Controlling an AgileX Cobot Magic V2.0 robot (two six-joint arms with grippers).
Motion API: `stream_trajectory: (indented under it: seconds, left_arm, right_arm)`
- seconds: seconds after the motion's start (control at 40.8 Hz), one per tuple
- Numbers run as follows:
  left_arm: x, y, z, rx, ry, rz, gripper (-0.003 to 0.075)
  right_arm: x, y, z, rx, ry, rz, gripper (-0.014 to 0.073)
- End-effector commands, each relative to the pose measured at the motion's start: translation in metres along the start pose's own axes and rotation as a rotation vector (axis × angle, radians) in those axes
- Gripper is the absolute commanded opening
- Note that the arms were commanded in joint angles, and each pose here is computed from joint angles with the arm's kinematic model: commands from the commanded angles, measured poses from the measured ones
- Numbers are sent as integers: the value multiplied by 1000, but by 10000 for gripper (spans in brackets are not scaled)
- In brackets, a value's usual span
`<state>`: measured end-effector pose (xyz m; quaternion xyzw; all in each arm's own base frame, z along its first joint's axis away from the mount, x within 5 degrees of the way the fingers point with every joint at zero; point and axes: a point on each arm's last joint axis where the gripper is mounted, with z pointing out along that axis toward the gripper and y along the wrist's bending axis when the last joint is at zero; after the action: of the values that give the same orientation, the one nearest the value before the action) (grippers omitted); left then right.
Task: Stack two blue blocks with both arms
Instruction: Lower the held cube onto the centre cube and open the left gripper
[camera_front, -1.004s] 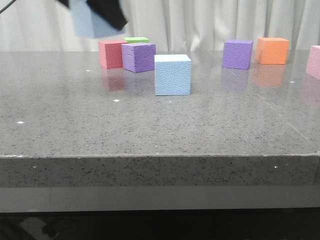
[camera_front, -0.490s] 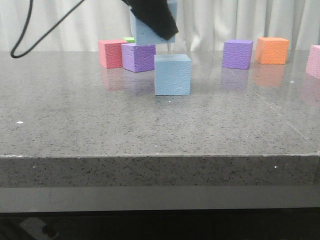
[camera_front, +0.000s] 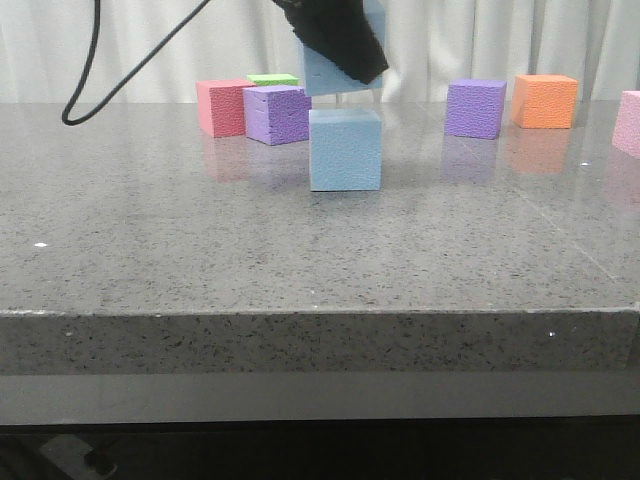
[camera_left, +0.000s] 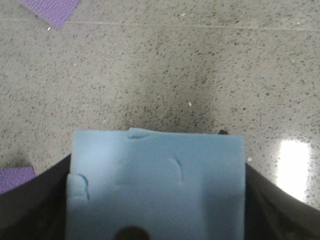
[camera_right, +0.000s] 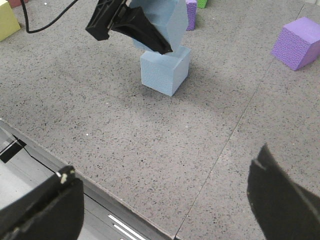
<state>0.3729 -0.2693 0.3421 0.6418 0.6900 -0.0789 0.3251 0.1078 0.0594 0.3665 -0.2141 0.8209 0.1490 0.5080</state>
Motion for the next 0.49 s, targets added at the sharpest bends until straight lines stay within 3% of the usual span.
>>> stream_trajectory:
  seconds: [0.0, 0.367, 0.465]
  left_arm:
    - [-22, 1, -36, -85, -116, 37, 385]
    - [-18, 5, -20, -101, -102, 63, 391]
    - [-18, 5, -18, -95, -98, 62, 437]
  right_arm:
    - [-13, 0, -6, 7, -95, 1, 664]
    - [-13, 0, -6, 7, -95, 1, 664]
    - [-13, 0, -6, 7, -95, 1, 664]
